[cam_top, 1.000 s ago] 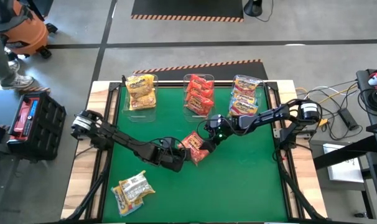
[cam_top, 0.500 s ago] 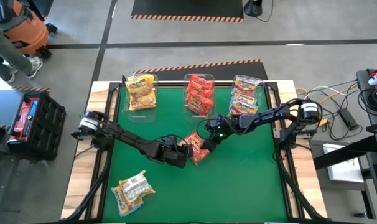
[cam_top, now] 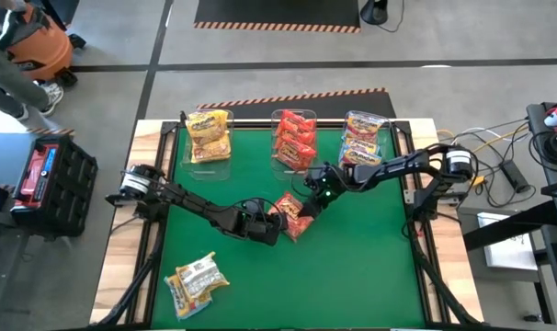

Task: Sort Maruchan noodles
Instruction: Put the orange noodle pack into the middle transparent bin

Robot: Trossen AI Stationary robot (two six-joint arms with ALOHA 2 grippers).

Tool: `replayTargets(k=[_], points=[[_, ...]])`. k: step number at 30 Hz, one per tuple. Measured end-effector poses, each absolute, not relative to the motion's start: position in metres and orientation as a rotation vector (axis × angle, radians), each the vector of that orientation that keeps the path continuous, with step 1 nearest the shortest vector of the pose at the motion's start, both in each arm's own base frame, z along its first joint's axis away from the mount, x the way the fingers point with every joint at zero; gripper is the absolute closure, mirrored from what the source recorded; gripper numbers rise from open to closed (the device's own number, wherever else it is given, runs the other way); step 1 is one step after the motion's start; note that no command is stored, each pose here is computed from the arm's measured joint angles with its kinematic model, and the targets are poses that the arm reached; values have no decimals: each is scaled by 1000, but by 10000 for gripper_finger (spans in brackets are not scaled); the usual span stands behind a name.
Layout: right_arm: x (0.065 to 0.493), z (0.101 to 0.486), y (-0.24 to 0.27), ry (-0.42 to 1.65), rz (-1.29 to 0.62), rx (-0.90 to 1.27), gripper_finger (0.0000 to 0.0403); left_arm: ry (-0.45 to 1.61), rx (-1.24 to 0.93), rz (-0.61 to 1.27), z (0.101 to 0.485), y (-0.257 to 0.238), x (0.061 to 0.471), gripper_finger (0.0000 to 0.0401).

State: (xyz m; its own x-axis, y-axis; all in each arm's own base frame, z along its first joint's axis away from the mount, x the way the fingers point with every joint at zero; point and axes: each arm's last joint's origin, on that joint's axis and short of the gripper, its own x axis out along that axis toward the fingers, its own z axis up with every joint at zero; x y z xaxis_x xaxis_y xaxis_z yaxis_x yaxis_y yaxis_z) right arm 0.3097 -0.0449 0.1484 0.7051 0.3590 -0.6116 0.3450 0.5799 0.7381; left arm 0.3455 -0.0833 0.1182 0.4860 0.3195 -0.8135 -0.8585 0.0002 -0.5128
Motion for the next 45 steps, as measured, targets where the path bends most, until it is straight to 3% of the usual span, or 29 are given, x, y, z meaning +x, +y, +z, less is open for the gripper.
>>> replayTargets(k=[20, 45], points=[[297, 159, -58, 836, 5, 978, 129, 653, -1231, 1010, 114, -83, 341, 196], [320, 145, -49, 723, 78, 916, 129, 642, -1247, 1030, 115, -75, 343, 195]])
